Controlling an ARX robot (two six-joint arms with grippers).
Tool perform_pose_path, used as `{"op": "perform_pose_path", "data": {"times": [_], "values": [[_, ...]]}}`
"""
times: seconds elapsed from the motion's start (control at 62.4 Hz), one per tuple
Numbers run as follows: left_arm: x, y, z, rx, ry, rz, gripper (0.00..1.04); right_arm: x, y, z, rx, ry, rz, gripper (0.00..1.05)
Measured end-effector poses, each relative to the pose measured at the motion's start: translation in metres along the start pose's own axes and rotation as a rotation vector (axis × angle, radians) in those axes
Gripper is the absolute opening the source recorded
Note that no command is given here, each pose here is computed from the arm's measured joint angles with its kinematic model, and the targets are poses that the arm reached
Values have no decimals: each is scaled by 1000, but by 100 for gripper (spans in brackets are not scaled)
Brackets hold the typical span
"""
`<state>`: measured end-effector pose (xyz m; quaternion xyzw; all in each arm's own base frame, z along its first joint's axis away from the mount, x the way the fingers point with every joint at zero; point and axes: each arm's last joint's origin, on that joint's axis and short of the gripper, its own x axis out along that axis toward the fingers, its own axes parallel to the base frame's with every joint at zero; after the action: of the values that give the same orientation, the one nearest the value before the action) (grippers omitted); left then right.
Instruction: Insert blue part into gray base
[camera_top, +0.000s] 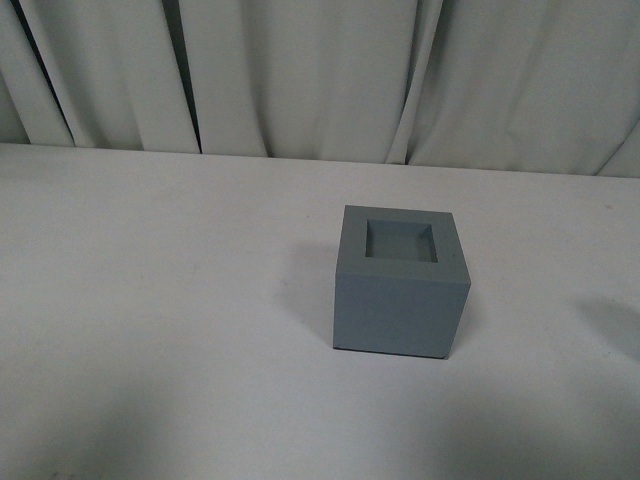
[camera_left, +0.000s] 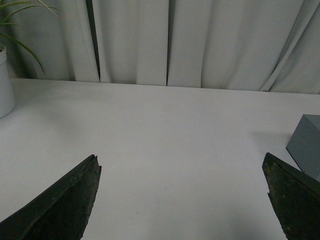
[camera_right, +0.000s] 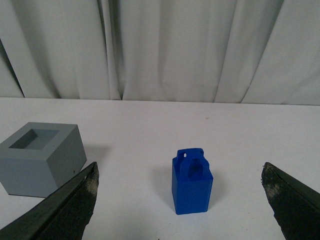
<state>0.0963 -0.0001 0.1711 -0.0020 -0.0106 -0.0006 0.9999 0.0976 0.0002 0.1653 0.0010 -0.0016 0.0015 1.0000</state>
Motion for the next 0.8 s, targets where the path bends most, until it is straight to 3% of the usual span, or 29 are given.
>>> {"op": "perform_pose_path", "data": {"times": [0.721, 0.801], "values": [[0, 0, 0, 0, 0, 0, 98, 0, 0, 0, 0, 2, 0, 96], [0, 0, 0, 0, 0, 0, 98, 1, 0, -1, -41, 192, -67, 96]]}}
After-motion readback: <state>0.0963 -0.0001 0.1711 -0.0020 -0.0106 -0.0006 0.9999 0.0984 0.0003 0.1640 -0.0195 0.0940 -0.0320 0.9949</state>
